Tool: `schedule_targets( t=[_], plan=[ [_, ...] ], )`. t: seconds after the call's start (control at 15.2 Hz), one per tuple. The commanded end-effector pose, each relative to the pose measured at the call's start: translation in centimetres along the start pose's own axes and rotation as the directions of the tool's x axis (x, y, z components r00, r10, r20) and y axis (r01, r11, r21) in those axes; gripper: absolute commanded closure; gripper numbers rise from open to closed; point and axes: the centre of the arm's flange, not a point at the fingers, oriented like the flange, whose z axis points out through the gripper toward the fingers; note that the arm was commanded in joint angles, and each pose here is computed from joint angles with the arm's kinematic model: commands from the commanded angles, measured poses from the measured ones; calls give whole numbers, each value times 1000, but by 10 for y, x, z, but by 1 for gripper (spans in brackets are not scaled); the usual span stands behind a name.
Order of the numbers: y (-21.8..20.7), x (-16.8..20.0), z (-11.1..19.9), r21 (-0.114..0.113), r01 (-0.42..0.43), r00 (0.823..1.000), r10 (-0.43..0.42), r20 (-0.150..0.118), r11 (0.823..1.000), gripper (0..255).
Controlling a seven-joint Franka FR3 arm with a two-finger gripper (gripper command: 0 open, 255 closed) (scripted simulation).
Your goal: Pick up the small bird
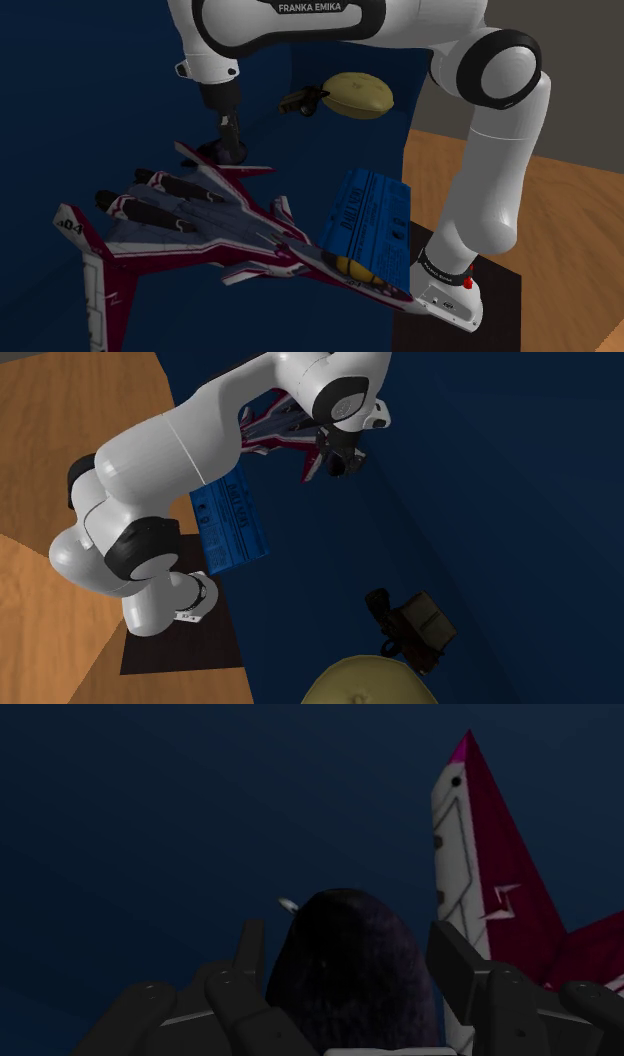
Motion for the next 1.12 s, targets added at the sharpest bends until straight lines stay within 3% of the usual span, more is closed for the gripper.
schedule_targets(
  t=[0.0,0.2,1.06],
  plan=[
    [-1,0,0,1,2,1000,-2,0,1000,255],
    [0,1,0,1,2,1000,-2,0,1000,255],
    [-1,-10,-68,1,2,1000,-2,0,1000,255]
  ],
)
